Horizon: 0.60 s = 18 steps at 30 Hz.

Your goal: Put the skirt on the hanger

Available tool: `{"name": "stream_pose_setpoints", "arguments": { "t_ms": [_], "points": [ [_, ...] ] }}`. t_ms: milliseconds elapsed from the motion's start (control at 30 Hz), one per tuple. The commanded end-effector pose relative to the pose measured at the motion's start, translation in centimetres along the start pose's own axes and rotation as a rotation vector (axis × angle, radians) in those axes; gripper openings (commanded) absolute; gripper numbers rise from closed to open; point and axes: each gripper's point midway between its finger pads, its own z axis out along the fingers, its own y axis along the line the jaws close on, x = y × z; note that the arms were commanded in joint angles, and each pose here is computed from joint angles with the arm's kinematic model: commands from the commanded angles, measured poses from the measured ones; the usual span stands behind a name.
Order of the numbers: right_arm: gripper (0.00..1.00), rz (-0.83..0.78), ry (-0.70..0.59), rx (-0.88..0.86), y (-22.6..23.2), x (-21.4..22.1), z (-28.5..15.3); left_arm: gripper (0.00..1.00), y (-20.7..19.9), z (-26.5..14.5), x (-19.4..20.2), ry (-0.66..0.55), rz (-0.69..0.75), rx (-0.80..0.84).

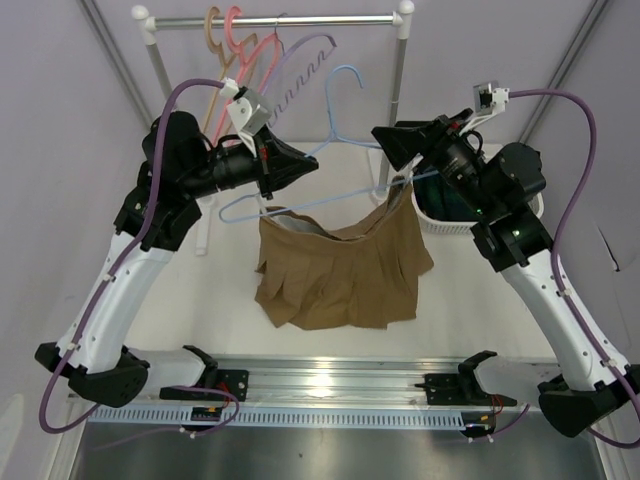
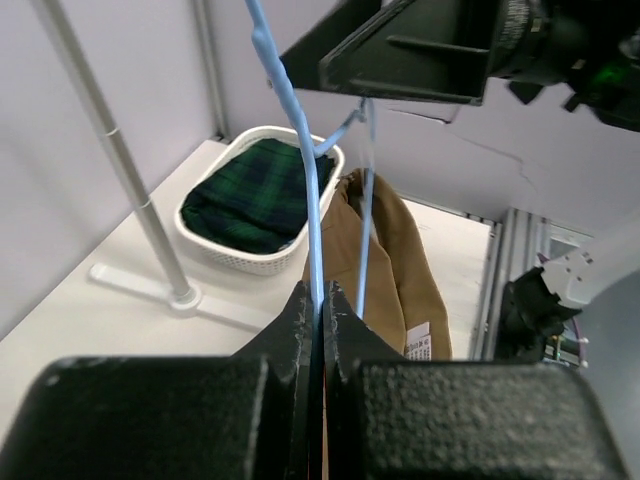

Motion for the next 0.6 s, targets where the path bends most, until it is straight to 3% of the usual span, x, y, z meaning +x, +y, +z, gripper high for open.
{"name": "stream_pose_setpoints", "arguments": {
  "t_ms": [0,300,567],
  "points": [
    [0.80,-0.053,-0.108,0.117,-0.7,-3.6,-1.7,0.00,1.1,-2.8,-5.8,-0.168,0.091,-0.177],
    [0.83,-0.061,-0.105,0.328,-3.4,-5.1,-3.6,0.00,4.0,-4.6,-8.5,-0.267,0.064,-0.392],
    [0.83,-0.066,-0.110,0.348,-3.1,-5.7,-4.9,0.00,8.1,-4.2,-10.3,-0.371,0.003,-0.568]
  ]
}}
